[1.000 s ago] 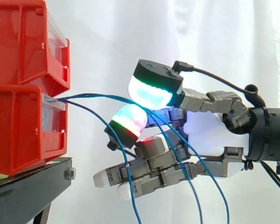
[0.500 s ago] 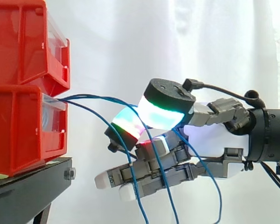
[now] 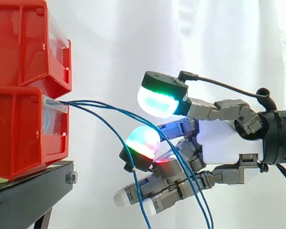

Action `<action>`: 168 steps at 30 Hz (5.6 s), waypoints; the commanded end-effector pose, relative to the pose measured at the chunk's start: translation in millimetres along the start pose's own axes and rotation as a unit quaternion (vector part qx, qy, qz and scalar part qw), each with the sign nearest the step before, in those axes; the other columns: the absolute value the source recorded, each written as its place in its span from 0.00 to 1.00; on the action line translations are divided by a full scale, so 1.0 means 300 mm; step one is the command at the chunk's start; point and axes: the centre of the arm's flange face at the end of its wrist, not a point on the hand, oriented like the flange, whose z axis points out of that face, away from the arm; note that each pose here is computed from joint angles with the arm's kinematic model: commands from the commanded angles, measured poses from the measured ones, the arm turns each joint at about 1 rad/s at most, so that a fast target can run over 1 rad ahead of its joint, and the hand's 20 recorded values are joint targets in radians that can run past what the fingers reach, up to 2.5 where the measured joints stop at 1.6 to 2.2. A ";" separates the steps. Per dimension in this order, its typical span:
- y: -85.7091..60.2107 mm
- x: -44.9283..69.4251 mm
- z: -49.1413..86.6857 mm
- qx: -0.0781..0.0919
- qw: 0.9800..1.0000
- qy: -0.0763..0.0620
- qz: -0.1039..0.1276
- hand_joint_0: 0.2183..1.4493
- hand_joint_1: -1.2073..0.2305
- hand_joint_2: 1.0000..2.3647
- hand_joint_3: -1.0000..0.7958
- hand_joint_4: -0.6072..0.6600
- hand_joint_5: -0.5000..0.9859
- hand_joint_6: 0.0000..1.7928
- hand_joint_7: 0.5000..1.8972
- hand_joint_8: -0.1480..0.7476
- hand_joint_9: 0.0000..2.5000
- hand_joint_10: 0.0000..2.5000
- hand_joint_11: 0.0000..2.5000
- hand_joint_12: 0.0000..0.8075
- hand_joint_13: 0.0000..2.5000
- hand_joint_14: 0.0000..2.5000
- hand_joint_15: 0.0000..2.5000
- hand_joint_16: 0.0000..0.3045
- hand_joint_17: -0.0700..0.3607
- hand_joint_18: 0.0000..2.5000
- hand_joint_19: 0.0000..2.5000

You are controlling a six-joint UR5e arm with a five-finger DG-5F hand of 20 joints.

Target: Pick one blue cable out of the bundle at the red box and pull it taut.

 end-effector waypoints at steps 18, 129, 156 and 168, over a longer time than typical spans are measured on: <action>0.025 -0.007 -0.003 -0.004 1.000 -0.003 -0.008 0.46 0.19 0.00 0.30 0.48 0.23 0.52 0.41 0.60 0.42 0.00 0.54 0.56 0.19 0.00 0.05 0.18 0.45 0.20 0.09; 0.030 -0.010 -0.009 0.000 1.000 -0.004 -0.031 0.24 0.38 0.00 0.28 0.61 0.25 0.50 0.37 0.63 0.43 0.00 0.52 0.57 0.17 0.00 0.06 0.19 0.47 0.16 0.14; 0.030 -0.007 -0.009 0.001 1.000 -0.005 -0.031 0.32 0.26 0.01 0.41 0.59 0.24 0.51 0.40 0.59 0.42 0.00 0.52 0.56 0.18 0.00 0.08 0.18 0.45 0.16 0.14; 0.034 -0.004 -0.010 0.000 1.000 -0.004 -0.030 0.32 0.26 0.01 0.55 0.52 0.26 0.52 0.41 0.67 0.46 0.00 0.52 0.61 0.22 0.00 0.07 0.21 0.50 0.20 0.12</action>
